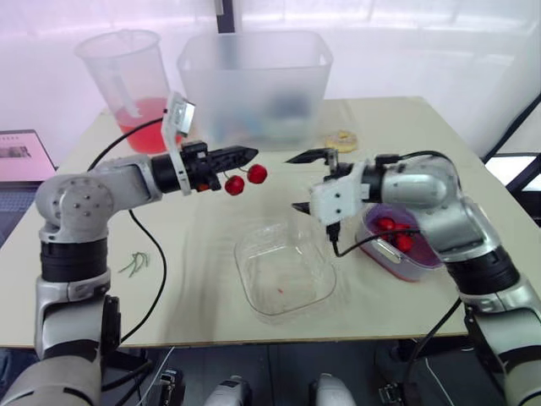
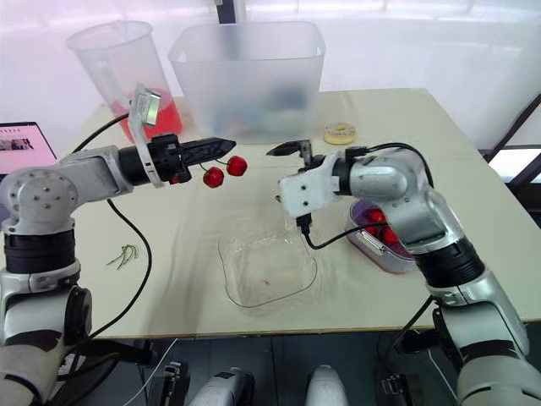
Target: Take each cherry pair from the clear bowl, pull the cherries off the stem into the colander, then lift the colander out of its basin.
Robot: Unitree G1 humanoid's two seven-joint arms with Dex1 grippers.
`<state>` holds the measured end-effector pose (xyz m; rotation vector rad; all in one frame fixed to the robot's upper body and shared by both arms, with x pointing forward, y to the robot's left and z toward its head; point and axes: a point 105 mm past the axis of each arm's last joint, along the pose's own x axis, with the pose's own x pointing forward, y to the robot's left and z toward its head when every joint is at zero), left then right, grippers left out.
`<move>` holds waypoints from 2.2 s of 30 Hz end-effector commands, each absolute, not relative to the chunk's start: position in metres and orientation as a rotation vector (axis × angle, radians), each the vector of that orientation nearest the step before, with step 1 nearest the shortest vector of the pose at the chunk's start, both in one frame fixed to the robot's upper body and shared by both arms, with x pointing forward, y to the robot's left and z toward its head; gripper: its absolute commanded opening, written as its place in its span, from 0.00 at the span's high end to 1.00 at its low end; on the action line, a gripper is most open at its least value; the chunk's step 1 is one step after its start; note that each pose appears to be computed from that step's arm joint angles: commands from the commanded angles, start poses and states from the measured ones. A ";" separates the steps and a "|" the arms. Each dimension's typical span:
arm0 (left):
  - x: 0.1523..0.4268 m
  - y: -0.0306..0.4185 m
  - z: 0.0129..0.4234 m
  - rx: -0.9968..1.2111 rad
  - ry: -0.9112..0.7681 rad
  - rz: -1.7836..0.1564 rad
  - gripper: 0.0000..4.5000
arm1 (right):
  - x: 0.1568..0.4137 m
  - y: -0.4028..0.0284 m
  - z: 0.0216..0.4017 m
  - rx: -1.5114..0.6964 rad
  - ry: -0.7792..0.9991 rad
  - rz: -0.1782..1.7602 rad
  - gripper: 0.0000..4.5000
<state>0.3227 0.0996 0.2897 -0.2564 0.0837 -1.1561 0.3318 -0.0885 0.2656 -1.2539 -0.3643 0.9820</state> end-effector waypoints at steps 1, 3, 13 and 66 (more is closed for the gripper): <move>0.307 0.098 0.305 -0.230 0.019 -1.237 1.00 | 0.330 -0.101 0.289 -0.823 -0.309 0.962 0.02; 0.303 0.094 0.306 -0.222 0.016 -1.266 1.00 | 0.322 -0.105 0.289 -0.494 -0.165 1.125 0.02; 0.284 0.082 0.297 -0.210 0.060 -1.369 1.00 | 0.282 -0.091 0.281 -0.025 0.113 1.447 0.02; 0.279 0.079 0.296 -0.239 0.040 -1.376 1.00 | 0.284 -0.054 0.270 0.020 0.132 1.525 0.85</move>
